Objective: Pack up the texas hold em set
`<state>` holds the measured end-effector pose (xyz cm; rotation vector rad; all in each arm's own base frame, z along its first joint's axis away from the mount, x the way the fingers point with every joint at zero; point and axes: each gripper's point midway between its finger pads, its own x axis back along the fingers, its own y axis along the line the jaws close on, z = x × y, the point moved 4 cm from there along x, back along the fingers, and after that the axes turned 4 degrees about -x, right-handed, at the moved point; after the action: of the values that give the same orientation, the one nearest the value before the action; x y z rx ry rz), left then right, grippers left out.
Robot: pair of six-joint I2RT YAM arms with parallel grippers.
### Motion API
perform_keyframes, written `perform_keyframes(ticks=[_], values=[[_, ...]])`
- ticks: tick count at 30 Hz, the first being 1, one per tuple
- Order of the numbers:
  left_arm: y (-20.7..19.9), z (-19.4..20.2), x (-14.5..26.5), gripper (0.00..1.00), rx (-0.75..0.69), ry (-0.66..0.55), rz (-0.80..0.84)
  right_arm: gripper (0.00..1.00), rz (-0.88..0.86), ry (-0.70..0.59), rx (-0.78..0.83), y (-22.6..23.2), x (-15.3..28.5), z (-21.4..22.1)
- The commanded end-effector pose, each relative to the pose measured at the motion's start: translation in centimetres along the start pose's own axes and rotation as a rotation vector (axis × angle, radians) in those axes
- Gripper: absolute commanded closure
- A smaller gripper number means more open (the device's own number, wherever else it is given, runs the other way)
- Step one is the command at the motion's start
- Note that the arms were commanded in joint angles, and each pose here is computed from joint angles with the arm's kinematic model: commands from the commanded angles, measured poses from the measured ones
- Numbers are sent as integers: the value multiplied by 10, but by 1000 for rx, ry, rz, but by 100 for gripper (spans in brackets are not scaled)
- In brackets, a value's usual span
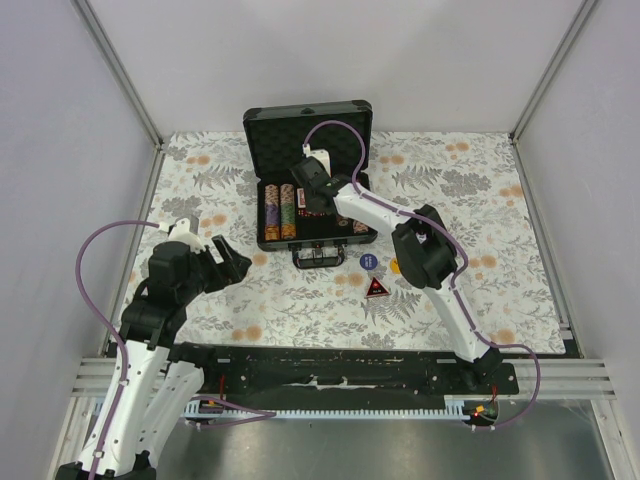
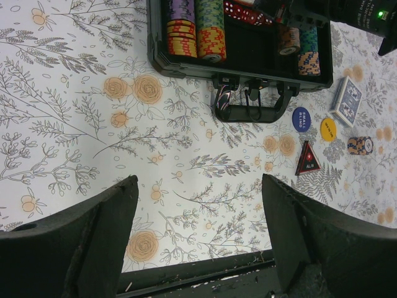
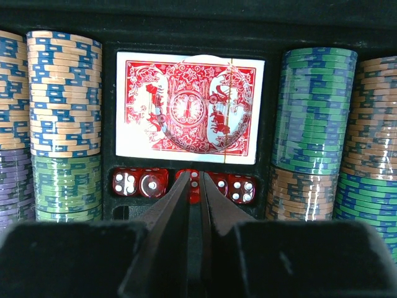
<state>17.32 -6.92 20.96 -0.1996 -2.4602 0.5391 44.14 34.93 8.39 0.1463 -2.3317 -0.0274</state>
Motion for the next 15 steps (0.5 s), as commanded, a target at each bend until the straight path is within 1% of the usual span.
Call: perform_keyframes(ticks=[1, 6, 15], values=[[-1, -6, -2, 14, 21, -33, -3, 83, -31, -81, -44, 4, 32, -33], [-1, -7, -1, 14, 21, -37, -3, 83, -49, -92, -46, 6, 36, -39], [-1, -7, -1, 14, 19, -38, -1, 83, -53, -39, -30, 5, 30, -19]])
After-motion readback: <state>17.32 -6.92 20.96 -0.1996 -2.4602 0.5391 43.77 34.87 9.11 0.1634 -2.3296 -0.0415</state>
